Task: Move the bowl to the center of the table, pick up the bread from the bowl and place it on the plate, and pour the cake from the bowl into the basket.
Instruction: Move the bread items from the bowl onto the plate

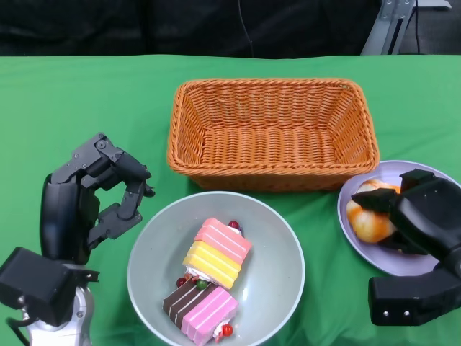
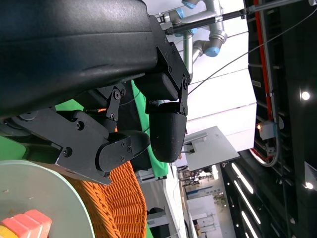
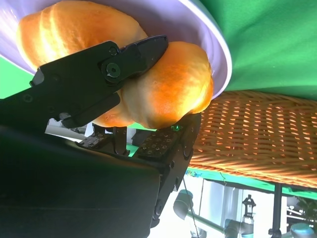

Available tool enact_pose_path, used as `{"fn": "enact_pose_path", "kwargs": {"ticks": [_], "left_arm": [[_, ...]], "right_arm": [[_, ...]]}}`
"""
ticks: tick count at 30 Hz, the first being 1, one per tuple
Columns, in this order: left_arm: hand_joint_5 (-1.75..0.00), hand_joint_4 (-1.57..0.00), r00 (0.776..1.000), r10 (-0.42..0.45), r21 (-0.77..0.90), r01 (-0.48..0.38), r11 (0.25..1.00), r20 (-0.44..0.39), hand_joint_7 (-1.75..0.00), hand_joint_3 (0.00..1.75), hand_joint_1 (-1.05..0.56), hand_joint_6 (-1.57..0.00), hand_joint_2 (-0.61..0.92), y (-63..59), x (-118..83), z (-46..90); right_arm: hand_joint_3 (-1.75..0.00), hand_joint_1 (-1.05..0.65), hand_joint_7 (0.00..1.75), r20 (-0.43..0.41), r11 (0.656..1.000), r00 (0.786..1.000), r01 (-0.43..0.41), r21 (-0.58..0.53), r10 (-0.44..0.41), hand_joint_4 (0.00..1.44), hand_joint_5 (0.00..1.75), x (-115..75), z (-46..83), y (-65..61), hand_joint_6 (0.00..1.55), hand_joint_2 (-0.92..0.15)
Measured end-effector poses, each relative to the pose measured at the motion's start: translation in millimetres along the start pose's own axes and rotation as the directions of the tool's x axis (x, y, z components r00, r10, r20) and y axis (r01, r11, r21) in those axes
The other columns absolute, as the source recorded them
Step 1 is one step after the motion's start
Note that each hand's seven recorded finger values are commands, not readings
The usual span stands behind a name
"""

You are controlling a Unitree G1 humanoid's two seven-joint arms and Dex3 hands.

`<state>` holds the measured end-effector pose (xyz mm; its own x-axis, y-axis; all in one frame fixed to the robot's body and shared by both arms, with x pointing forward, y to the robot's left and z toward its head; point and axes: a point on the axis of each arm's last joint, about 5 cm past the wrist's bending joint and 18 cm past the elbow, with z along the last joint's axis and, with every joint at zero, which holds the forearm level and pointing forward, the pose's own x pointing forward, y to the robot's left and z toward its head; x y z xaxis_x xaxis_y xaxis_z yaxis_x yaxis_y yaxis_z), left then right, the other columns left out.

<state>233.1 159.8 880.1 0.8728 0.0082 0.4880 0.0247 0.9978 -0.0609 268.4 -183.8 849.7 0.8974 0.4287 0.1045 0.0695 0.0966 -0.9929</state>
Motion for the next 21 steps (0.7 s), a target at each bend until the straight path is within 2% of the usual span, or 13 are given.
{"fn": "enact_pose_path", "kwargs": {"ticks": [6,7,8,9,12,13,17,21], "left_arm": [[-1.56,-0.77,1.000,-0.006,0.008,0.006,1.000,-0.001,-1.43,0.85,-0.05,-0.72,0.72,-0.4,0.0,0.0],[-1.56,-0.77,1.000,-0.006,0.008,0.006,1.000,-0.001,-1.43,0.86,-0.05,-0.72,0.72,-0.4,0.0,0.0],[-1.56,-0.77,1.000,-0.006,0.008,0.006,1.000,-0.001,-1.43,0.86,-0.05,-0.72,0.72,-0.4,0.0,0.0],[-1.56,-0.77,1.000,-0.006,0.008,0.006,1.000,-0.001,-1.43,0.86,-0.05,-0.72,0.72,-0.4,0.0,0.0],[-1.56,-0.77,1.000,-0.006,0.009,0.006,1.000,-0.001,-1.43,0.85,-0.05,-0.72,0.72,-0.3,-0.1,0.0],[-1.56,-0.77,1.000,-0.005,0.008,0.005,1.000,-0.002,-1.43,0.85,-0.05,-0.72,0.72,-0.3,-0.2,-0.1],[-1.56,-0.77,1.000,-0.005,0.008,0.005,1.000,-0.002,-1.42,0.83,-0.05,-0.73,0.73,-0.3,-0.4,-0.1],[-1.57,-0.78,1.000,-0.004,0.007,0.004,1.000,-0.002,-1.42,0.81,-0.05,-0.73,0.74,-0.3,-0.4,-0.1]], "right_arm": [[0.00,-0.34,0.00,0.003,0.999,1.000,-0.013,-0.035,0.013,0.72,1.11,1.3,0.5,0.4,1.13,-0.90],[0.00,-0.34,0.00,0.002,0.999,1.000,-0.015,-0.044,0.015,0.72,1.04,1.5,0.4,0.4,1.10,-0.90],[0.00,-0.35,0.00,0.001,0.998,1.000,-0.018,-0.059,0.018,0.72,0.84,1.8,0.4,0.5,1.01,-0.89],[0.00,-0.36,0.00,0.003,0.997,1.000,-0.022,-0.080,0.022,0.73,0.75,2.1,0.5,0.6,0.98,-0.89],[0.00,-0.41,0.00,-0.008,0.991,1.000,-0.021,-0.134,0.020,0.79,0.29,4.3,2.5,-0.2,0.83,-0.90],[0.00,-0.41,0.00,-0.017,0.989,1.000,-0.024,-0.148,0.021,0.78,0.19,4.6,3.0,-0.5,0.78,-0.91],[-0.04,-0.46,0.00,-0.035,0.980,0.999,-0.034,-0.195,0.027,0.69,0.06,4.9,6.6,-1.4,0.61,-0.92],[-0.03,-0.50,0.00,-0.044,0.978,0.999,-0.033,-0.208,0.024,0.66,0.04,2.1,8.5,-1.9,0.58,-0.92]]}}
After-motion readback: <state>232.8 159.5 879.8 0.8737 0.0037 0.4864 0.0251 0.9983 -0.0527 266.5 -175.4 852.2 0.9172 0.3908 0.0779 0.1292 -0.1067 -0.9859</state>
